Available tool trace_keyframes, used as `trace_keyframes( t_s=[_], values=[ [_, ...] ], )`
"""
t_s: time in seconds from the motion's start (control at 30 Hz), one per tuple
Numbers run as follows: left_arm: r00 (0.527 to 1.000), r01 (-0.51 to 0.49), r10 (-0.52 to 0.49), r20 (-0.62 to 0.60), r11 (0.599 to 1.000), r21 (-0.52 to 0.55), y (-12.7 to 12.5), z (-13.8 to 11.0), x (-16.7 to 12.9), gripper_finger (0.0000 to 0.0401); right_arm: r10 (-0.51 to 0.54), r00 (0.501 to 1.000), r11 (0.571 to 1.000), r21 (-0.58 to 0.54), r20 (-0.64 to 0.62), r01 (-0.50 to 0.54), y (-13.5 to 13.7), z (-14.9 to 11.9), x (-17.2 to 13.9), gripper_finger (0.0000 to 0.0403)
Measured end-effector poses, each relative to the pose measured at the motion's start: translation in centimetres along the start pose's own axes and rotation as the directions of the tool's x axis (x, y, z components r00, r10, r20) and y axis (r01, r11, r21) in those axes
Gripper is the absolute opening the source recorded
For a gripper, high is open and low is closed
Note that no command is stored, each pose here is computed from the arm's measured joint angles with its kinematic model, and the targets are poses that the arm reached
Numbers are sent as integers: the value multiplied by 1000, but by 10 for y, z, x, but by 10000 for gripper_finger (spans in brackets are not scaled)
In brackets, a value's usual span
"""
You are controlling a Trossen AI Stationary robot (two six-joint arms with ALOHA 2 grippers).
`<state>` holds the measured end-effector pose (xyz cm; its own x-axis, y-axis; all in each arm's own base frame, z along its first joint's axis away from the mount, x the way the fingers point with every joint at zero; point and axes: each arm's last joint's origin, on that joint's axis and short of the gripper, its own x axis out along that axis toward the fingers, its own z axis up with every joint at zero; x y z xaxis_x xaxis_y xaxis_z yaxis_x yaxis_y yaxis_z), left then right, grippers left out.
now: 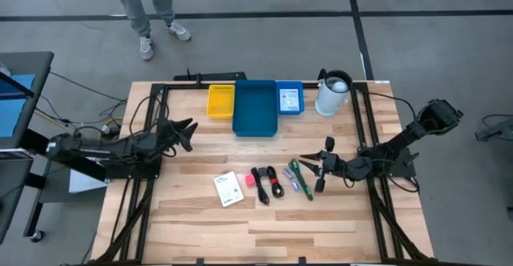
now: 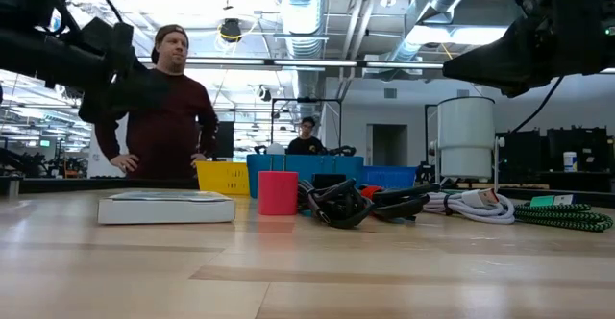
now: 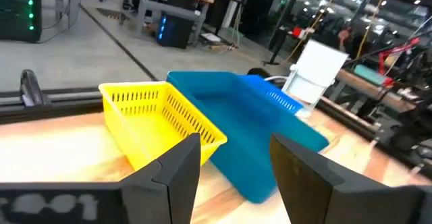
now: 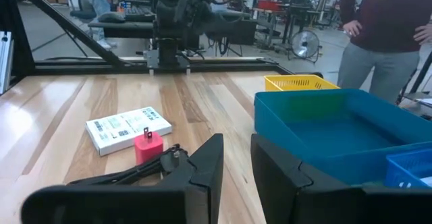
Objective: Pick and place items into bin
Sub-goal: Put the white card reader box into the blue bin
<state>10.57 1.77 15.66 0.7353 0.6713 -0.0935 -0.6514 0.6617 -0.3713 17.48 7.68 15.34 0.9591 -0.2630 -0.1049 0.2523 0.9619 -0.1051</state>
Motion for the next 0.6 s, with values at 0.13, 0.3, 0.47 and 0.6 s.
trace_keyframes(
  t_s=[0.13, 0.3, 0.47, 0.6],
  values=[
    [999, -15, 17, -29, 999, 43, -5, -7, 2, 166, 0, 1000, 1000, 0, 0, 0, 0, 0, 0, 70],
    [998, 26, -22, -66, 998, 64, -11, -12, 4, 166, 0, 1000, 1000, 0, 0, 0, 0, 0, 0, 70],
    [992, 81, -73, -100, 993, 84, -14, -14, 5, 166, 0, 1000, 1000, 0, 0, 0, 0, 0, 0, 70],
    [992, 83, -74, -101, 993, 88, -14, -14, 5, 166, 0, 1000, 1000, 0, 0, 0, 0, 0, 0, 70]
  ],
)
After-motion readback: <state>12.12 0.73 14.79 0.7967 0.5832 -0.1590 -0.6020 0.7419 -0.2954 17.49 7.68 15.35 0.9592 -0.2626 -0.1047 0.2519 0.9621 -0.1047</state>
